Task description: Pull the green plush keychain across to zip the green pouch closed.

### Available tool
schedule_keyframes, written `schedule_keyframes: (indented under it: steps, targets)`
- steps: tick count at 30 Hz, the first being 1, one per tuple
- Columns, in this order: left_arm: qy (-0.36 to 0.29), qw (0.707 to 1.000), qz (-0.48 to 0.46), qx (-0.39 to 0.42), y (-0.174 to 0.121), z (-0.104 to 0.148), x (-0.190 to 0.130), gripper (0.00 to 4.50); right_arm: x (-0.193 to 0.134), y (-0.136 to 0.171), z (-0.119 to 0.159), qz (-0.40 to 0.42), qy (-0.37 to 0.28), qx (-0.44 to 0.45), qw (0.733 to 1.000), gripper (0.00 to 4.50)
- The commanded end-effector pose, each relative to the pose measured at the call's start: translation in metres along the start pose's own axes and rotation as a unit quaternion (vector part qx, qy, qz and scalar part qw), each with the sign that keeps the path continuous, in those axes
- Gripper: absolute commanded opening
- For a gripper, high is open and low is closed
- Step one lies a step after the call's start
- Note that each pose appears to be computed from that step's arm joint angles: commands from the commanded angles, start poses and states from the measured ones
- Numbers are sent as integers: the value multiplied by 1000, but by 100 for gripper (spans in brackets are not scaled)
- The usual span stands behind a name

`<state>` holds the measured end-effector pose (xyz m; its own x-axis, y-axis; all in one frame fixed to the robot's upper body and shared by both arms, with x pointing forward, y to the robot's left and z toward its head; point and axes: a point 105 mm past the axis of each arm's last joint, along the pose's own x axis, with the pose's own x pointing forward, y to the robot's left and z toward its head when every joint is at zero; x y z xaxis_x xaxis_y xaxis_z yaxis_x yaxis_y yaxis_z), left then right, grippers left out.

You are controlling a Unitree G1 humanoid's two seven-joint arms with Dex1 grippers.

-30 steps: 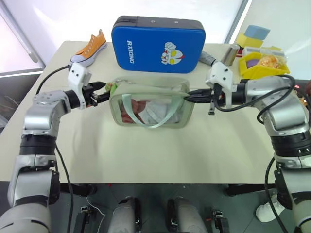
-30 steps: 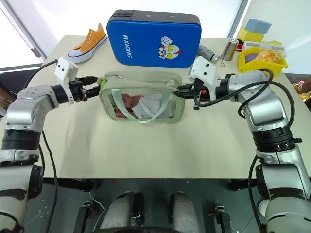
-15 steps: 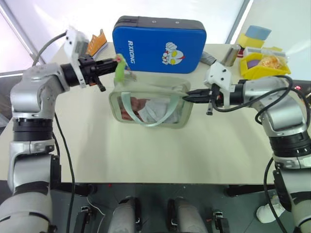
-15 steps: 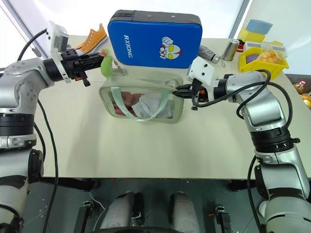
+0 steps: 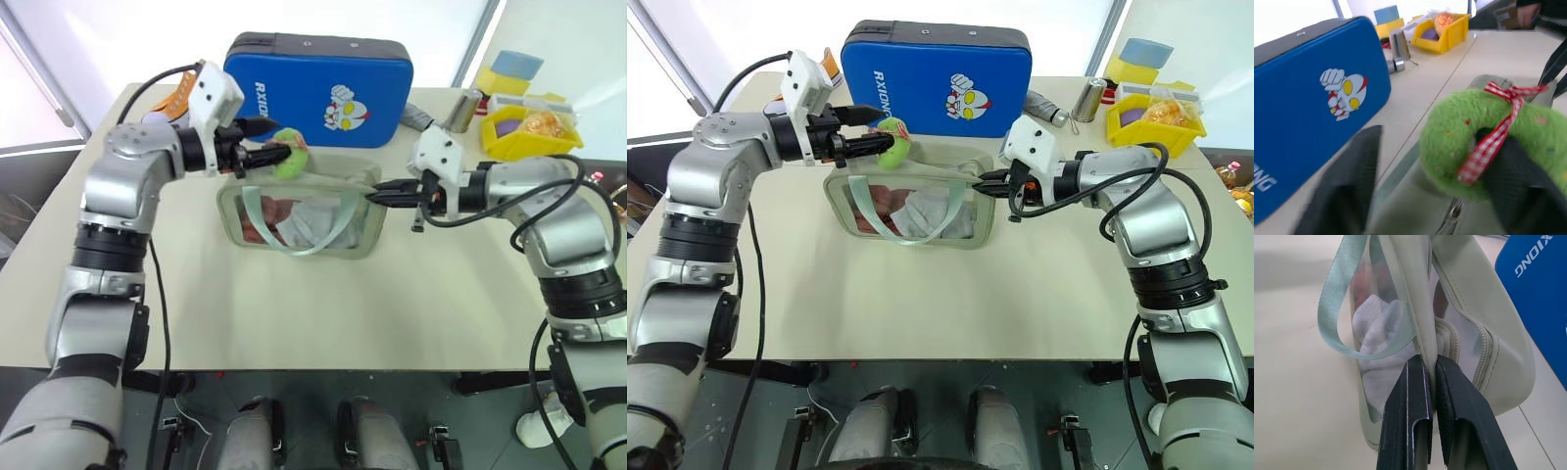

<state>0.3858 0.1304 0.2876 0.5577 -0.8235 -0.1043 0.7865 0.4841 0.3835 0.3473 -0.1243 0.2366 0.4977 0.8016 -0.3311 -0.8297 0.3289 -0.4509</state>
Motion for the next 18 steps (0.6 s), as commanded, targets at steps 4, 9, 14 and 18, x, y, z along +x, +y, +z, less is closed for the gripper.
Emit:
schedule_keyframes:
  steps: [4,9,14,18]
  targets:
    - [25,997,4,73,6,26,-46,438,-3,-3,8,-11,-15,-20,1000,0]
    - [52,997,-25,55,-16,17,-65,438,-2,-4,9,-9,-18,-24,1000,0]
    - [105,993,-6,60,-25,-23,-64,438,-1,-5,10,-9,-20,-26,999,0]
    - [113,991,32,69,-19,-41,-57,414,1,-4,11,-4,-20,-25,999,0]
